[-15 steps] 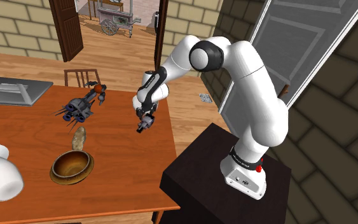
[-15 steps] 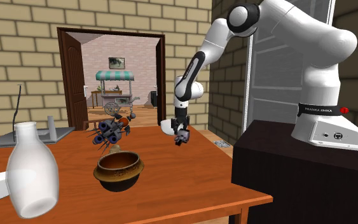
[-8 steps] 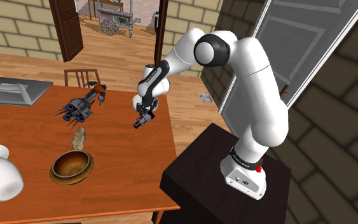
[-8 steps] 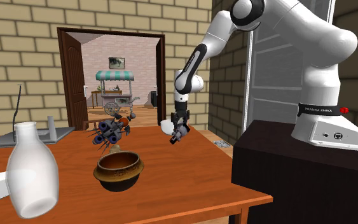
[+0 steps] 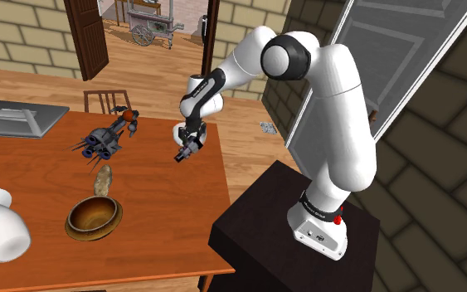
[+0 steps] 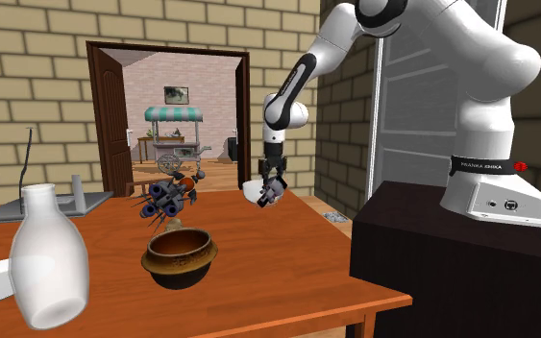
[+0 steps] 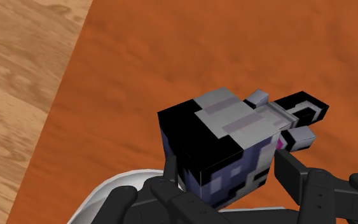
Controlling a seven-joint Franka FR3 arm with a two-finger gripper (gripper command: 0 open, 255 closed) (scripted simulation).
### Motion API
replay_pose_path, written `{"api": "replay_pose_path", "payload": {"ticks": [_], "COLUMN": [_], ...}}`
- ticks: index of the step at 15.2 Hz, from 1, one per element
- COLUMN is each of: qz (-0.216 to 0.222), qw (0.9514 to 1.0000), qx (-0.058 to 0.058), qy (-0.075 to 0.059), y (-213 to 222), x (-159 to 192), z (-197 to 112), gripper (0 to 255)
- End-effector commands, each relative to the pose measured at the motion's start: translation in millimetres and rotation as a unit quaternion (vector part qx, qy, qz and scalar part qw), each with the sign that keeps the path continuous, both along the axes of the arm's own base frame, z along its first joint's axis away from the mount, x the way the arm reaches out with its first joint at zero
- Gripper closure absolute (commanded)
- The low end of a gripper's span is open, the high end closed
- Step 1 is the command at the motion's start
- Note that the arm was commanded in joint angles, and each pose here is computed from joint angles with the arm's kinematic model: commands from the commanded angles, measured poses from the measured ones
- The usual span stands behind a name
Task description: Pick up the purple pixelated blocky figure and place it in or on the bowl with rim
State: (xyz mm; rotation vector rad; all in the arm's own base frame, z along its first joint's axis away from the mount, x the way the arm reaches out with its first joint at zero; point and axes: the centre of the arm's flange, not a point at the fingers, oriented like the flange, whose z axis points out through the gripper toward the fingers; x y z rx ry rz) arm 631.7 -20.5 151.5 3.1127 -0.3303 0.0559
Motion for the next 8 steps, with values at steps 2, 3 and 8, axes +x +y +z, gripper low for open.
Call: {"api": "replay_pose_path", "payload": {"ticks": [2, 3, 8], "qz": [0.000, 0.000, 0.000], "qw": [1.0000, 1.0000, 1.0000], "qx": [0.000, 0.000, 0.000], "qy": [0.000, 0.000, 0.000], "y": [1, 1, 1], "x": [0, 0, 0], "z": [17, 22, 48], "gripper": [255, 255, 255]}}
